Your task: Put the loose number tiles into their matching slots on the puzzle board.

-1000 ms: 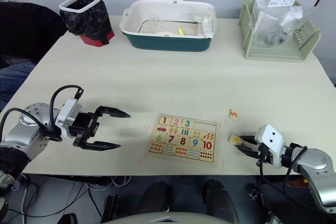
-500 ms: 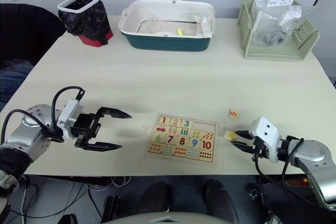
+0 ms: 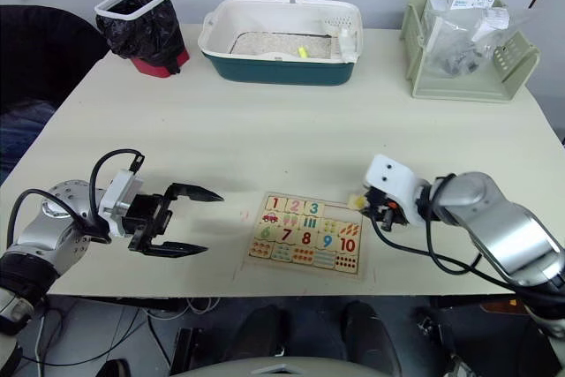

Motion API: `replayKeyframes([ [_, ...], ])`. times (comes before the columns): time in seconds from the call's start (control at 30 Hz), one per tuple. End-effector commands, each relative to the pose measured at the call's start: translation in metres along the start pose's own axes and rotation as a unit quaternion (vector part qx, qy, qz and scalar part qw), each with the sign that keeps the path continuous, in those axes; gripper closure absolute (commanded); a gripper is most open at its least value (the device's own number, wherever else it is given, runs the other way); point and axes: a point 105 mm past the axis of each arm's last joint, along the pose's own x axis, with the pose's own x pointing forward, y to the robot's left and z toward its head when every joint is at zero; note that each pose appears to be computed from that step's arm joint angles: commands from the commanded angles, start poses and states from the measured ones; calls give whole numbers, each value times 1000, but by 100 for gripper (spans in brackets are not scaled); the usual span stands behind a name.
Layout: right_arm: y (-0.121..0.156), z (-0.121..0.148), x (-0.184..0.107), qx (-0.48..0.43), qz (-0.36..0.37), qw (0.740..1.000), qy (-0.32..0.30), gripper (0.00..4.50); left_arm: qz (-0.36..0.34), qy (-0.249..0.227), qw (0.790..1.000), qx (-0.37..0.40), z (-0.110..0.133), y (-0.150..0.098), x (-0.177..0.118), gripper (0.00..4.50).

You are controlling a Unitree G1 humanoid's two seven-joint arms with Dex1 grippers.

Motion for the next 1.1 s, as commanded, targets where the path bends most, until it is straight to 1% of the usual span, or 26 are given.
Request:
replayKeyframes([
  [0.03,3,6,3,-2,8,1000,21,367,-10,-5,1000,20,8,0,-2,0],
  [0.23,5,24,17,4,19,999,46,367,-9,-8,1000,19,7,-3,-1,0],
  [0.53,8,26,27,20,28,995,92,367,-6,-5,1000,16,6,-7,-4,0],
  [1.1,18,31,35,-8,49,994,95,367,-1,3,1000,12,4,-7,-7,0],
])
